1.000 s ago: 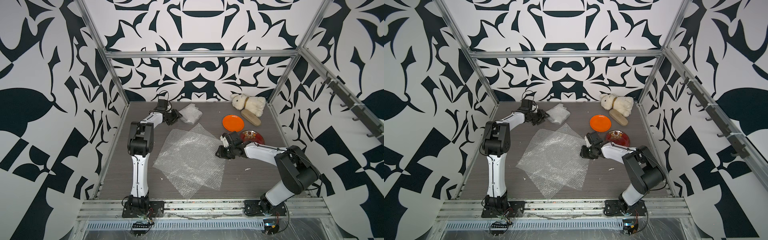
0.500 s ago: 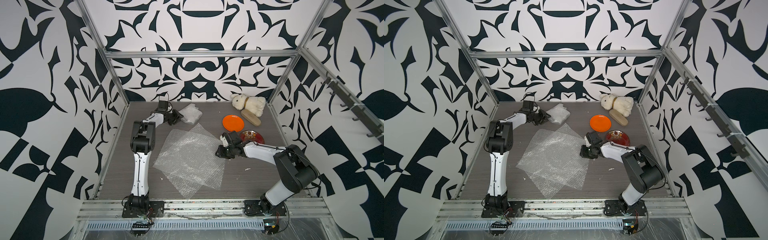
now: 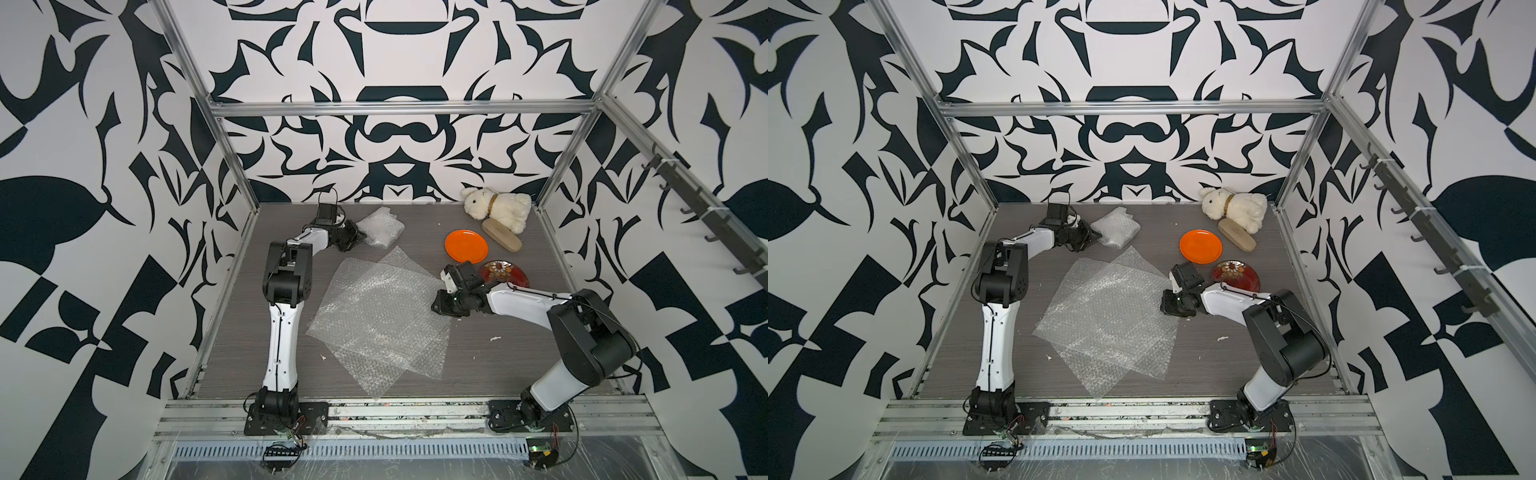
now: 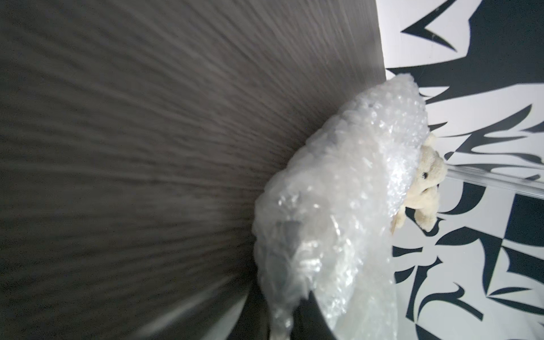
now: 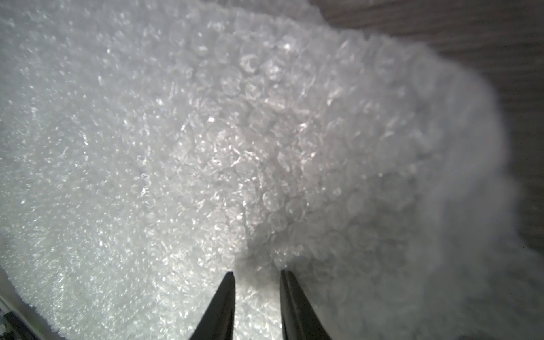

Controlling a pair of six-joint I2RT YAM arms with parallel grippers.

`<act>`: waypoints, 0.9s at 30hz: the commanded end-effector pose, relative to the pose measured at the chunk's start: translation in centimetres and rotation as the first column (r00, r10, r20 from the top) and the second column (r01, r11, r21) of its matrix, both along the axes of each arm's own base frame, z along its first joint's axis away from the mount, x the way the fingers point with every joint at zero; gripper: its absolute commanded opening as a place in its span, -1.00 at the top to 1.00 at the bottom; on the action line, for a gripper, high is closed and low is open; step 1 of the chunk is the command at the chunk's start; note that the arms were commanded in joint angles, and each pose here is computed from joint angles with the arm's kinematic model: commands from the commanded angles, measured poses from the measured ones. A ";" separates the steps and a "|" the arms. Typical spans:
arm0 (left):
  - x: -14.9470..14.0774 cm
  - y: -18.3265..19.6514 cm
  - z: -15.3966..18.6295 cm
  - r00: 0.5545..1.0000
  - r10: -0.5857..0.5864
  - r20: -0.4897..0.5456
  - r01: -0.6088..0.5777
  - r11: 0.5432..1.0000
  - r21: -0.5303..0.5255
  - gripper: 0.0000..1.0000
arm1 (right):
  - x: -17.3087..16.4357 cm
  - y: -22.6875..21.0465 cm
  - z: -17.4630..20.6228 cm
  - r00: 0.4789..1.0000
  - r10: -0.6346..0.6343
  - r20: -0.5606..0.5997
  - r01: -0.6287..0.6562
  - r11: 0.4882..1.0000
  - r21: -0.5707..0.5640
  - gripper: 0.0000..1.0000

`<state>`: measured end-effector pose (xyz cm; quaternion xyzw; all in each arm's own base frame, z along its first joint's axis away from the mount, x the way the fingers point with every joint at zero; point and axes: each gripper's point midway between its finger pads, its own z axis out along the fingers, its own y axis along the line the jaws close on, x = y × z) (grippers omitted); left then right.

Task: Unpack dinner plates from bubble wrap
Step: Pick up the bubble wrap from the center of the board.

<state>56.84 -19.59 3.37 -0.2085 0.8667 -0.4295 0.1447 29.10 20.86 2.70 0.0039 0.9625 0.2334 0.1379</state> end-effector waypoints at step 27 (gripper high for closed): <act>-6.3 -0.3 13.3 0.972 -0.138 0.190 0.144 0.989 -0.021 0.95 | 0.6 -0.5 -0.5 0.999 -0.034 0.001 0.034 0.998 -0.045 0.38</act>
